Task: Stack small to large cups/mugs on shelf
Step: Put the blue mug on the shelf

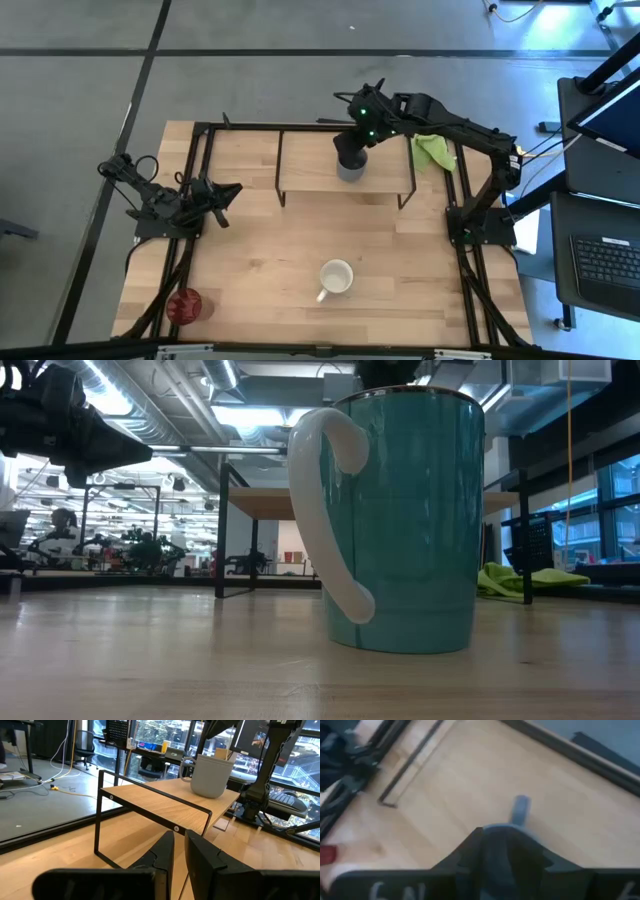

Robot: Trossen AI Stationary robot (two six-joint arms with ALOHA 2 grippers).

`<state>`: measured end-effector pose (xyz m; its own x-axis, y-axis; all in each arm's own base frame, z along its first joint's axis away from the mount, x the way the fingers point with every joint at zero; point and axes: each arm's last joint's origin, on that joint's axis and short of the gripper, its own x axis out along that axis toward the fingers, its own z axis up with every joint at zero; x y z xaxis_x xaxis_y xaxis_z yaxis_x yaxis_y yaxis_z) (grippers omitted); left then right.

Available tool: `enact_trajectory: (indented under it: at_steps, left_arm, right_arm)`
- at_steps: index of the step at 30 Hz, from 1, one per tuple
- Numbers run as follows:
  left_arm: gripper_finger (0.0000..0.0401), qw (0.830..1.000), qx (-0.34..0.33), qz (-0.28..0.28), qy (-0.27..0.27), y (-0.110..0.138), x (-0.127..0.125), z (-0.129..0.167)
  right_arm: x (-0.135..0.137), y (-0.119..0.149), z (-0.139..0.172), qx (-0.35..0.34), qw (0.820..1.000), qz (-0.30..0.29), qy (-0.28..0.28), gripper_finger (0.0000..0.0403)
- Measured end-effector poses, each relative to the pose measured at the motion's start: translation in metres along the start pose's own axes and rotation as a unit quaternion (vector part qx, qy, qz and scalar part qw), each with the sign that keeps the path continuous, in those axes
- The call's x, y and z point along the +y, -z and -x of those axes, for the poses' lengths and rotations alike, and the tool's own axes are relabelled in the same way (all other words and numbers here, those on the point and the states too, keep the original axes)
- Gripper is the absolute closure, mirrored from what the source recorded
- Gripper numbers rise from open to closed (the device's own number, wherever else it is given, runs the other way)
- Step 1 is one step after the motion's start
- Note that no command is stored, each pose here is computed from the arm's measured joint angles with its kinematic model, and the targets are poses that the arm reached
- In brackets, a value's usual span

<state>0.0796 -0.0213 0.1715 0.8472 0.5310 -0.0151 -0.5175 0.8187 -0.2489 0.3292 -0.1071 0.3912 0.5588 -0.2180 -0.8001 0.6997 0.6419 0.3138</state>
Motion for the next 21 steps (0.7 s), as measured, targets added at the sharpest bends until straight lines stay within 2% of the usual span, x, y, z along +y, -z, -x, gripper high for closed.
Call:
enact_trajectory:
  at_steps: [3,5,11,17,21]
  left_arm:
    - [0.0360,1.000,0.000,0.000,0.000,0.000,0.000,0.000]
    - [0.0360,1.000,0.000,0.000,0.000,0.000,0.000,0.000]
    - [0.0360,1.000,0.000,0.000,0.000,0.000,0.000,0.000]
    - [0.0360,1.000,0.000,0.000,0.000,0.000,0.000,0.000]
    - [0.0360,1.000,0.000,0.000,0.000,0.000,0.000,0.000]
  right_arm:
    - [0.008,0.004,0.000,0.002,1.000,0.009,-0.018,0.0378]
    - [0.013,0.007,0.001,0.013,0.999,0.015,-0.032,0.0394]
    - [0.026,0.018,0.002,0.045,0.996,0.013,-0.069,0.0399]
    - [0.038,0.036,0.006,0.050,0.998,-0.006,-0.023,0.0399]
    - [0.055,0.055,0.012,0.053,0.998,-0.014,-0.020,0.0399]
